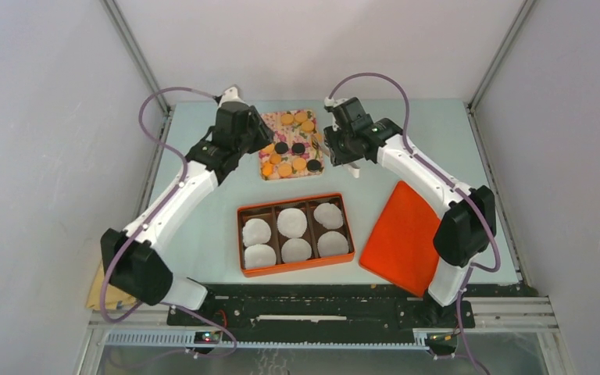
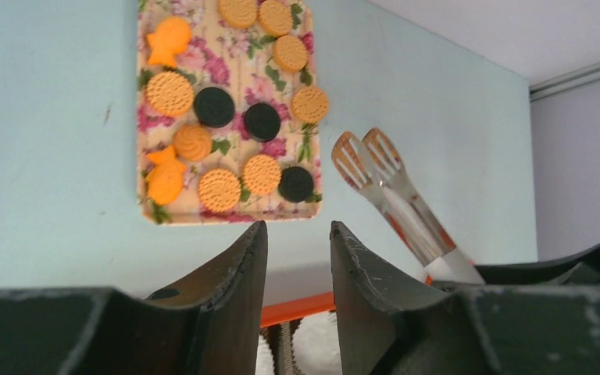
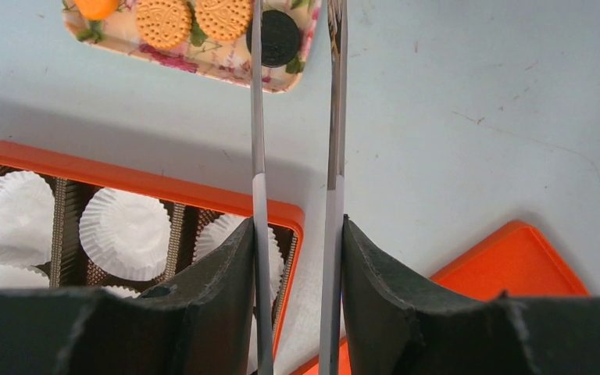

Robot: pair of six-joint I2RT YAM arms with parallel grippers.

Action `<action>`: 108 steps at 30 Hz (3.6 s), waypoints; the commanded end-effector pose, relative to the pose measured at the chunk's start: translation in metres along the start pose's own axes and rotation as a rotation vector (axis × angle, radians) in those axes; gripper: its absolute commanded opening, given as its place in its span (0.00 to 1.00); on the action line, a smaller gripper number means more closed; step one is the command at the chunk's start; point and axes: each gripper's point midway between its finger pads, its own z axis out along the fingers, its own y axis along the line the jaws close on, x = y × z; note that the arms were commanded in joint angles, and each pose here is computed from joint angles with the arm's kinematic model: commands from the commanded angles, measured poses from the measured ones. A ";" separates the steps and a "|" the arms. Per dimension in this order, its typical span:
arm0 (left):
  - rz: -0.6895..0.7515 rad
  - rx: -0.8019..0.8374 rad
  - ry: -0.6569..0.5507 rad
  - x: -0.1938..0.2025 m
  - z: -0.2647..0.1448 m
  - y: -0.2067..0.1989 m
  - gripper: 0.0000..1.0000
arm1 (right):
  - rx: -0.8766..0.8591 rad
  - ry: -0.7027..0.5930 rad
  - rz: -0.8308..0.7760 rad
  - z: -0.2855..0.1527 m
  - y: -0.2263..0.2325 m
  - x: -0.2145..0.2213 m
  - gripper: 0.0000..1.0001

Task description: Pack the cookies

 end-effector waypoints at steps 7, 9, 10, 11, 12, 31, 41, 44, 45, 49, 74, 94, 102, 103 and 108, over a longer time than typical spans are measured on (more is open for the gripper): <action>0.076 -0.100 0.044 0.044 -0.008 0.045 0.41 | -0.015 -0.070 -0.080 0.020 0.037 -0.023 0.47; 0.078 -0.098 0.040 0.044 -0.008 0.046 0.41 | -0.011 -0.052 -0.090 0.033 0.041 -0.019 0.47; 0.078 -0.099 0.036 0.044 -0.008 0.046 0.41 | -0.011 -0.047 -0.090 0.038 0.043 -0.020 0.47; 0.079 -0.101 0.033 0.043 -0.009 0.047 0.41 | -0.008 -0.041 -0.090 0.043 0.044 -0.020 0.47; 0.079 -0.103 0.033 0.044 -0.009 0.048 0.41 | -0.001 -0.034 -0.088 0.049 0.045 -0.020 0.47; 0.078 -0.118 0.029 0.046 -0.011 0.053 0.42 | 0.031 0.015 -0.085 0.105 0.052 -0.021 0.52; 0.075 -0.097 0.049 0.049 -0.010 0.049 0.41 | 0.071 -0.010 -0.050 0.090 0.041 -0.030 0.11; 0.064 -0.093 0.036 0.046 -0.014 0.048 0.41 | 0.068 -0.036 -0.045 0.075 0.041 -0.034 0.06; 0.058 -0.097 0.021 0.042 -0.018 0.048 0.41 | 0.067 -0.048 -0.043 0.068 0.041 -0.036 0.06; 0.016 -0.117 -0.007 0.029 -0.029 0.057 0.41 | 0.036 -0.128 -0.040 0.027 0.046 -0.047 0.07; -0.214 -0.300 0.014 0.034 -0.036 0.141 0.42 | -0.420 0.014 -0.350 -0.101 0.189 0.124 0.06; -0.183 -0.286 0.033 0.042 -0.030 0.144 0.41 | -0.434 0.070 -0.419 -0.062 0.231 0.130 0.06; -0.182 -0.239 0.056 0.045 -0.023 0.135 0.41 | -0.385 0.041 -0.449 -0.058 0.227 0.119 0.09; -0.181 -0.239 0.058 0.045 -0.023 0.135 0.41 | -0.384 0.047 -0.451 -0.056 0.228 0.120 0.11; -0.174 -0.240 0.063 0.047 -0.023 0.136 0.42 | -0.379 0.069 -0.447 -0.051 0.230 0.124 0.36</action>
